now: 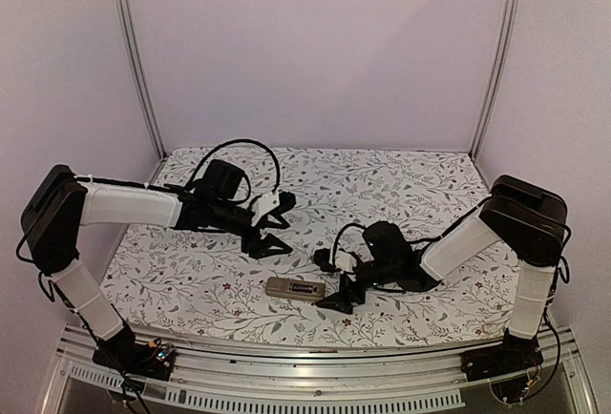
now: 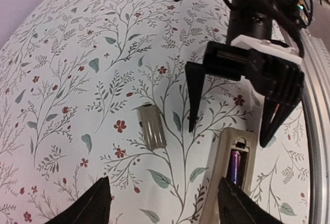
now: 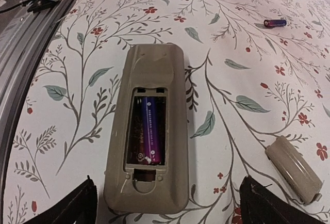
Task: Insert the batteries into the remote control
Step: Pick up the battery from the center of the board.
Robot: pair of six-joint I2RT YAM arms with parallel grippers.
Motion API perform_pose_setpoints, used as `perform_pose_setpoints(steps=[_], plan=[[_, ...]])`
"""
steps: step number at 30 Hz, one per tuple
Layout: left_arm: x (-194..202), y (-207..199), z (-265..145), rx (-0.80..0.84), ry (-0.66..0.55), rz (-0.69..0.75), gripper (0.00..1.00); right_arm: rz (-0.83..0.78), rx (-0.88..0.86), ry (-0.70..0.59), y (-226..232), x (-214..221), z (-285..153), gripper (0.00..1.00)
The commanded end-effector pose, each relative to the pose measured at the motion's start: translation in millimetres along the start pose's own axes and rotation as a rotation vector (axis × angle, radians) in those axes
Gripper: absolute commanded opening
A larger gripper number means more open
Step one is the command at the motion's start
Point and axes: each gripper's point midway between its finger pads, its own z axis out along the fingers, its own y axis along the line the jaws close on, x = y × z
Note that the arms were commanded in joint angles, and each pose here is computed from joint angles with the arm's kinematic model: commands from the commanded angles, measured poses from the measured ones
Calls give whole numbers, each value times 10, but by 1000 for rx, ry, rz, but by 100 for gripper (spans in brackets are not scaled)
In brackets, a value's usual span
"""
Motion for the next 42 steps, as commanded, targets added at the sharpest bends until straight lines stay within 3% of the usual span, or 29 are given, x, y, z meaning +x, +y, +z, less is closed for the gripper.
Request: perform_pose_setpoints(steps=[1,6,10,12,14,24,31,37,42], plan=[[171,387,-269,-88,112,-207,73,-22,23,-44,-101,-259,-103,99],[463,1022,-568,-255,197,-345,77,-32,29,-77,-155,-432,-236,99],[1049,1604,-855,-575,377,-786,72,-39,81,-100,-278,-600,-363,99],[1211,1592,-877,-608,388,-1022,70,-37,132,-109,-372,-678,-413,99],[1206,1520,-779,-586,359,-1140,69,-24,186,-109,-477,-725,-439,99],[1328,1489,-313,-580,386,-1261,65,23,241,-73,-506,-561,-523,99],[1663,1144,-261,-591,503,-1345,49,22,243,-66,-500,-529,-530,99],[1647,1140,-218,-607,530,-1321,40,17,254,-58,-510,-506,-542,99],[1617,1013,-207,-616,599,-1284,41,21,252,-53,-503,-481,-538,99]])
